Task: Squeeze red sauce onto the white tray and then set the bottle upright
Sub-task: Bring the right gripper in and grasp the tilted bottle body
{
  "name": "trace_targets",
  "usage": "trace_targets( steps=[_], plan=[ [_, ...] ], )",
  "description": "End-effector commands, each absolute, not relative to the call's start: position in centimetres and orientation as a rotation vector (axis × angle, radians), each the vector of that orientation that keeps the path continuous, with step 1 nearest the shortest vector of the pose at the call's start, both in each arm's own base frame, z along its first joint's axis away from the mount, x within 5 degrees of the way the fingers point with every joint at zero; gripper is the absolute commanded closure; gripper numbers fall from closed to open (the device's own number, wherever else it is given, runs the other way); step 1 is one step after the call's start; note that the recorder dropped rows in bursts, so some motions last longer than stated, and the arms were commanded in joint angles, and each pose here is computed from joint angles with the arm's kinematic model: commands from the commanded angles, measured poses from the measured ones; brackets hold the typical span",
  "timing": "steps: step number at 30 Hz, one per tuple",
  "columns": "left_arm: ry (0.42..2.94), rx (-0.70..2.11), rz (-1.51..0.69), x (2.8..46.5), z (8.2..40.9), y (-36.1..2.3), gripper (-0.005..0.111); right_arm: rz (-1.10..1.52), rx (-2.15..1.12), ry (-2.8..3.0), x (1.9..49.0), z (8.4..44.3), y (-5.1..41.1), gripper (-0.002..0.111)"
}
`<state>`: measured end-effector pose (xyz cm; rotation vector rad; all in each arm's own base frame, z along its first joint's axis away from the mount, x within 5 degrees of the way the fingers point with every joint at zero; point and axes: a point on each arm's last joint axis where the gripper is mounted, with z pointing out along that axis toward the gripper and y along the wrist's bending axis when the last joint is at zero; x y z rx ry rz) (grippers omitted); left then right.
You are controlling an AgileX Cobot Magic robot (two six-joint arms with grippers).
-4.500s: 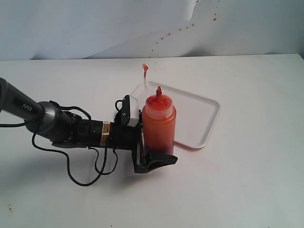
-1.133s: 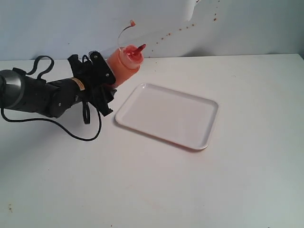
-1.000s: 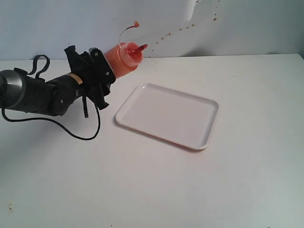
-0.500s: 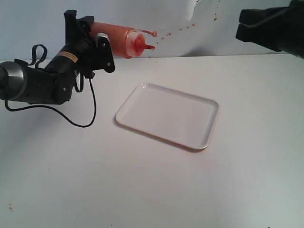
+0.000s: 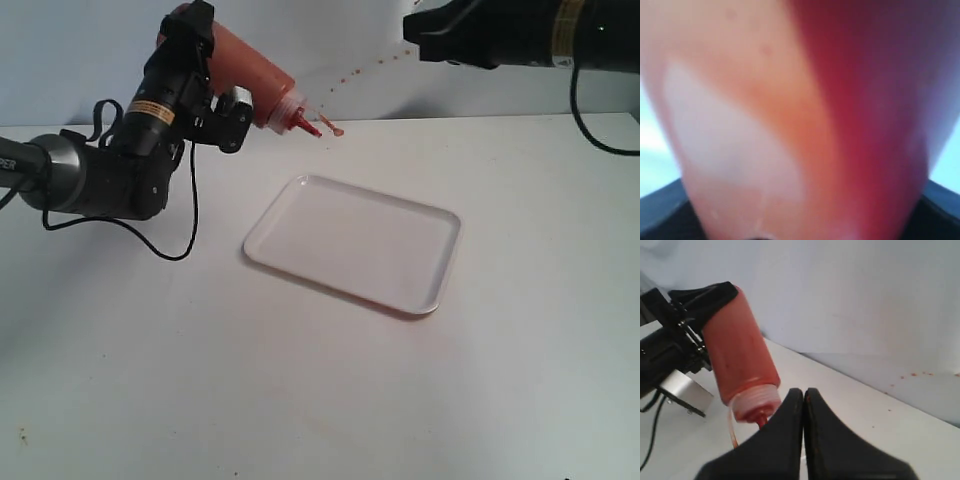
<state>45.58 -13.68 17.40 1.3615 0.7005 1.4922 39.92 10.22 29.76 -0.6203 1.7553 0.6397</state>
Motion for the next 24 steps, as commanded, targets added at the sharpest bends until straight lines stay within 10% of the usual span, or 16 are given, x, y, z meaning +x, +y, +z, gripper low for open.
trace_targets(
  steps=[1, 9, 15, 24],
  plan=[
    [0.496, 1.263, 1.539, 45.2, 18.4, -14.6, 0.107, 0.727, -0.646, 1.812, 42.3, 30.1, 11.1, 0.108],
    [0.385, 1.29, 1.518, 44.9, 18.3, -15.4, 0.107, 0.734, -0.649, 1.849, 44.9, 29.0, 11.4, 0.089],
    [0.329, 1.299, 1.508, 44.8, 18.3, -15.7, 0.107, 0.715, -0.63, 1.891, 45.7, 26.9, 12.2, 0.007],
    [0.322, 1.301, 1.506, 44.7, 18.3, -15.8, 0.107, 0.662, -0.756, 1.87, 45.2, 25.3, 16.4, 0.004]
  ],
)
